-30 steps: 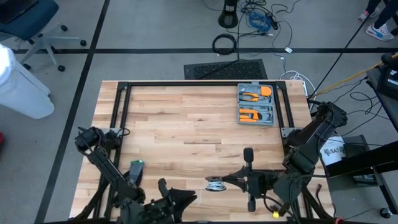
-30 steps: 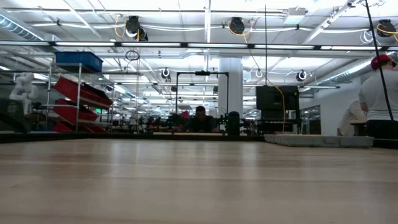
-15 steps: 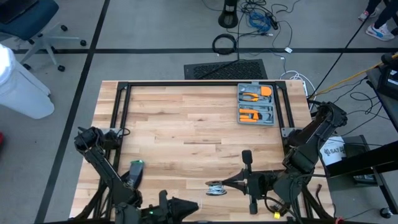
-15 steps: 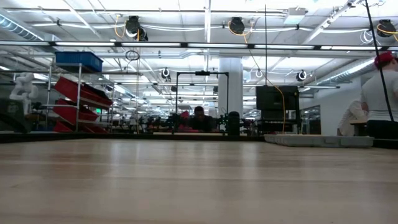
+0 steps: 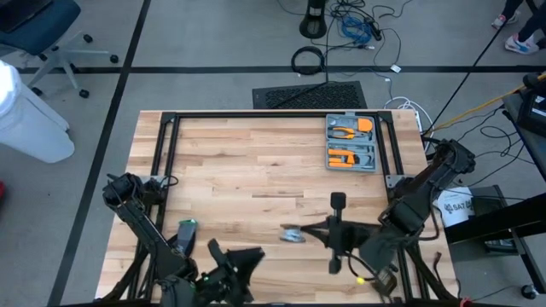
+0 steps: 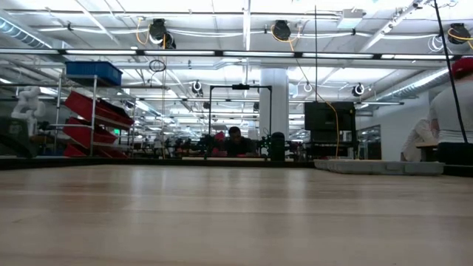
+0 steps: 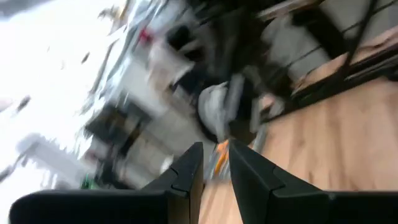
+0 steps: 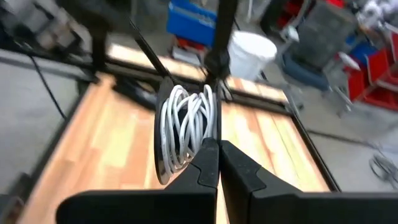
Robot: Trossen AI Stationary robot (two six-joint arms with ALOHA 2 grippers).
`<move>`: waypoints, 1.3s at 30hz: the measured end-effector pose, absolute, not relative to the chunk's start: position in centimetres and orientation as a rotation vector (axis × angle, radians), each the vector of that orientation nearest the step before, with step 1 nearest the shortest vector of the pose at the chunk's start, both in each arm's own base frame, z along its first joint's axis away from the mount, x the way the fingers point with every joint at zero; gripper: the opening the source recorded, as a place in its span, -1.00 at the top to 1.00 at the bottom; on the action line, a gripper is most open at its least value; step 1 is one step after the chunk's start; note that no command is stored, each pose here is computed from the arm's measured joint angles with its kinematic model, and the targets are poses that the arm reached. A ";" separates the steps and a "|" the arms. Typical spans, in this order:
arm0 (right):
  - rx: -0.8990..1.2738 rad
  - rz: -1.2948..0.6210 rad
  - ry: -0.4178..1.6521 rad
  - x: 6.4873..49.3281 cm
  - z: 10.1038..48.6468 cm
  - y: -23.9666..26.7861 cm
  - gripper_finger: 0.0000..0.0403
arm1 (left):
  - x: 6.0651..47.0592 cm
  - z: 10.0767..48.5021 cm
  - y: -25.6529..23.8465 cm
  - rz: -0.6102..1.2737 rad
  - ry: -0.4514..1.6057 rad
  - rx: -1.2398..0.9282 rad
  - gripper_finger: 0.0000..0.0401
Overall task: Coil cords
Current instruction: Coil the white wire onto the spool
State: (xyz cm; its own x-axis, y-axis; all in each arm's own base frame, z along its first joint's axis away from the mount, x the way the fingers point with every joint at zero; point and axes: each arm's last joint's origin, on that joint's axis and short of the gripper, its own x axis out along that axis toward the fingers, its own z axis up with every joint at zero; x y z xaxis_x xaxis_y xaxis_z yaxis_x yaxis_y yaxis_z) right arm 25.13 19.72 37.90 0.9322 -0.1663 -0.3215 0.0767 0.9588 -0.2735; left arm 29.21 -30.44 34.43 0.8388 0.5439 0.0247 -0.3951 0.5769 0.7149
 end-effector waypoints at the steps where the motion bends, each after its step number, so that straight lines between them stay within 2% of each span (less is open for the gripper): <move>1: -0.260 -0.139 0.369 25.2 37.6 19.5 1.00 | 29.2 34.4 -30.3 0.597 0.223 0.744 0.58; 5: -0.236 -0.201 0.434 25.9 36.4 18.8 1.00 | 29.2 34.4 -30.1 0.643 0.201 0.606 0.58; 8: -0.191 -0.187 0.503 26.6 35.6 18.2 1.00 | 29.1 34.3 -30.1 0.670 0.209 0.586 0.58; 11: -0.133 -0.130 0.575 27.2 35.2 17.2 1.00 | 29.1 34.4 -29.9 0.679 0.210 0.576 0.58; 17: -0.043 0.029 0.668 28.6 34.9 15.3 1.00 | 27.6 36.8 -29.8 0.663 0.137 0.397 0.58; 26: 0.063 0.226 0.714 32.6 33.9 10.4 1.00 | 24.8 39.1 -30.3 0.555 0.069 0.348 0.58; 30: 0.107 0.338 0.774 35.0 31.8 8.2 1.00 | 24.4 39.2 -30.5 0.544 0.072 0.365 0.58; 39: 0.251 0.504 0.943 40.0 23.7 3.9 1.00 | 24.0 39.1 -30.7 0.574 0.107 0.373 0.58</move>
